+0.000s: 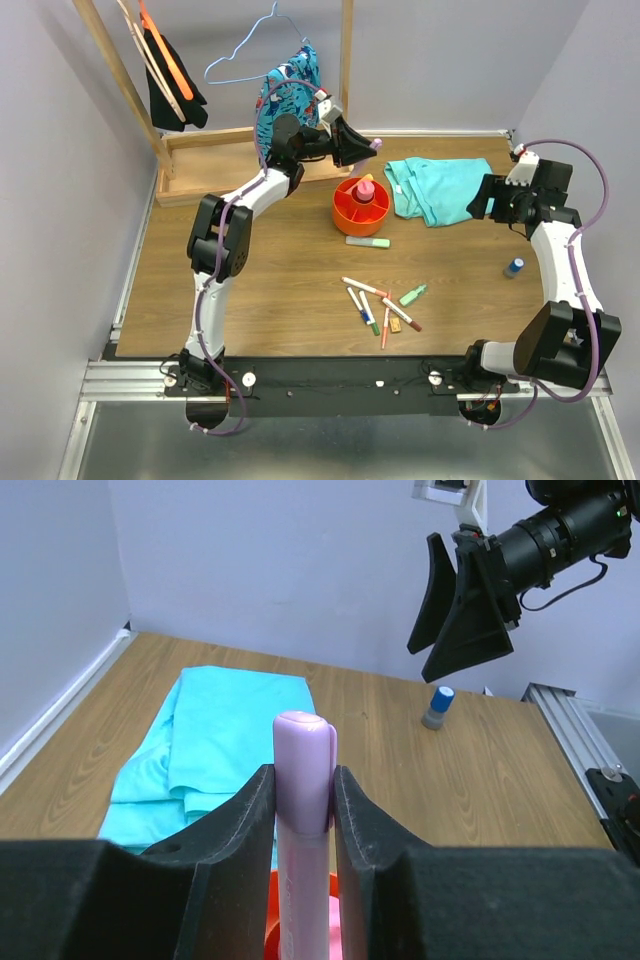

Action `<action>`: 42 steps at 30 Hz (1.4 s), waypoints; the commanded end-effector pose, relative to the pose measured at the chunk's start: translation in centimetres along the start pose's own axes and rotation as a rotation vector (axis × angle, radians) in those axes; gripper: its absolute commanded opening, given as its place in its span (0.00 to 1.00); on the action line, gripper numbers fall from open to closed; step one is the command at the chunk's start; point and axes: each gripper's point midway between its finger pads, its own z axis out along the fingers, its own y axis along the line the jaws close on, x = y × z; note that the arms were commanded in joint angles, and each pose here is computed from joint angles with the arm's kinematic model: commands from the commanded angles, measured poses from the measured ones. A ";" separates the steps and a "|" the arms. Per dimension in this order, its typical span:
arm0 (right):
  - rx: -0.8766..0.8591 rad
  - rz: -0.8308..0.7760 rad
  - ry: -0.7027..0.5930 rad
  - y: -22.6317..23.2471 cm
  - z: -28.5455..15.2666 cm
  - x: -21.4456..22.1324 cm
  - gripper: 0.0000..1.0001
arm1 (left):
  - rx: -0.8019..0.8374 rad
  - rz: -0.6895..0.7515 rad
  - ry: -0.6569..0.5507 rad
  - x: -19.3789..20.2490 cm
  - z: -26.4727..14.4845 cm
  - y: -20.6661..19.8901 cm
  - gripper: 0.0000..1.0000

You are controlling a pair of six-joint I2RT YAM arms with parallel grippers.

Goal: Sort the stationery into containers
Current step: Place the stationery in the storage box.

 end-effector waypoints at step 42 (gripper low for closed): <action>0.004 0.022 0.037 -0.7 1.9 -0.5 0.82 | -0.122 -0.059 0.034 6.6 -3.5 5.7 0.50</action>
